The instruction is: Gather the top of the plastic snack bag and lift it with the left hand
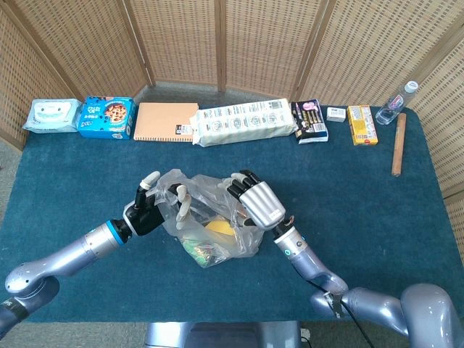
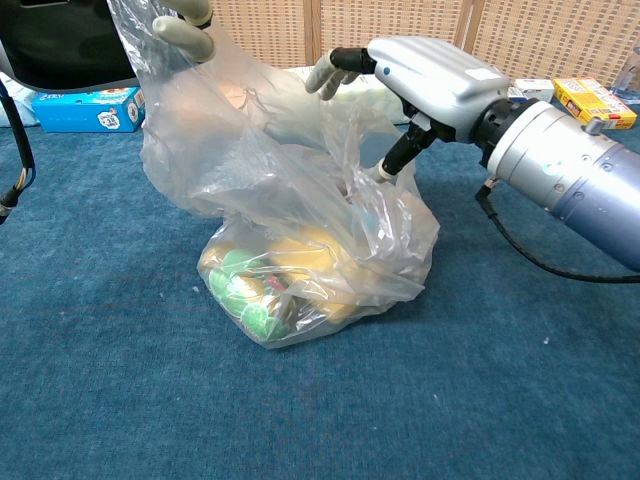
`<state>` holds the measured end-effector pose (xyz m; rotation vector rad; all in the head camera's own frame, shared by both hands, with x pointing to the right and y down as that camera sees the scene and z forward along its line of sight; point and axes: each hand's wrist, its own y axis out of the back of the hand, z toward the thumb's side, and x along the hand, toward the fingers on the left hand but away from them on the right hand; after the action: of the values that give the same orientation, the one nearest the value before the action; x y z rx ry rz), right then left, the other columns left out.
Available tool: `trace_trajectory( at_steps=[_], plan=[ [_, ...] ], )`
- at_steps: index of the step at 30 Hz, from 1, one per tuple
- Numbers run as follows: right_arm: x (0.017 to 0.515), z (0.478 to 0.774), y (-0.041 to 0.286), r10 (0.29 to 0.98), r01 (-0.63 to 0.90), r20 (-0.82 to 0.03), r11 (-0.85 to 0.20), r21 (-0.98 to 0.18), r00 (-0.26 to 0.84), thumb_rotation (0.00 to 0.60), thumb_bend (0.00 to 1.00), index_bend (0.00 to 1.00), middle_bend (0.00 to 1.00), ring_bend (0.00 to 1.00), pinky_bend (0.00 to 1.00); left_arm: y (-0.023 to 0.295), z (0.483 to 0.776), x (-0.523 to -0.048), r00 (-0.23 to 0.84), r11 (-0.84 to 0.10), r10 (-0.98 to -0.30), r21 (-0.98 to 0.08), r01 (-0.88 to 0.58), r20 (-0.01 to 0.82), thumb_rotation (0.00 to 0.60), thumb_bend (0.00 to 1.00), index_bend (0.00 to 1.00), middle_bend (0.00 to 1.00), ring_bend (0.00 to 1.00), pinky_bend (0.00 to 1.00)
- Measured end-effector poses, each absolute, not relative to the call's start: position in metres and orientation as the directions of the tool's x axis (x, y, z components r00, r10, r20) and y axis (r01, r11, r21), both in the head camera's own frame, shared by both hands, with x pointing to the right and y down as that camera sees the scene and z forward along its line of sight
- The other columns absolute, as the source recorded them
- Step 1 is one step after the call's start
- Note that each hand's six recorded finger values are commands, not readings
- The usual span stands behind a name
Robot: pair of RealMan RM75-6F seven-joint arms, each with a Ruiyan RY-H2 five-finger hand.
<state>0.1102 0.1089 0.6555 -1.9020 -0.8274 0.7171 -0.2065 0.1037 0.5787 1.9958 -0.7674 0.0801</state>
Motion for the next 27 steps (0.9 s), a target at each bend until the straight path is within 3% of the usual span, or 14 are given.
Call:
trace_trajectory(
  at_steps=[5, 11, 15, 27],
  plan=[
    [0.107, 0.659, 0.107, 0.792, 0.262, -0.149, -0.364, -0.894, 0.591, 0.6, 0.14, 0.24, 0.28, 0.22, 0.15, 0.104, 0.578, -0.206, 0.802, -0.342, -0.482, 0.766, -0.544, 0.354, 0.0, 0.28, 0.55, 0.61, 0.65, 0.62],
    [0.105, 0.656, 0.1, 0.856, 0.405, -0.155, -0.384, -0.829, 0.493, 0.6, 0.15, 0.28, 0.31, 0.22, 0.14, 0.105, 0.577, -0.205, 0.802, -0.343, -0.481, 0.766, -0.543, 0.354, 0.0, 0.28, 0.55, 0.61, 0.65, 0.62],
    [0.11, 0.647, 0.093, 0.907, 0.531, -0.137, -0.349, -0.773, 0.397, 0.6, 0.18, 0.3, 0.33, 0.24, 0.14, 0.104, 0.575, -0.207, 0.799, -0.345, -0.489, 0.763, -0.547, 0.351, 0.0, 0.28, 0.55, 0.61, 0.65, 0.62],
    [0.13, 0.628, 0.084, 0.969, 0.727, -0.073, -0.225, -0.648, 0.235, 0.6, 0.22, 0.34, 0.35, 0.27, 0.13, 0.101, 0.571, -0.21, 0.79, -0.342, -0.505, 0.76, -0.552, 0.347, 0.0, 0.28, 0.55, 0.61, 0.65, 0.61]
  ],
)
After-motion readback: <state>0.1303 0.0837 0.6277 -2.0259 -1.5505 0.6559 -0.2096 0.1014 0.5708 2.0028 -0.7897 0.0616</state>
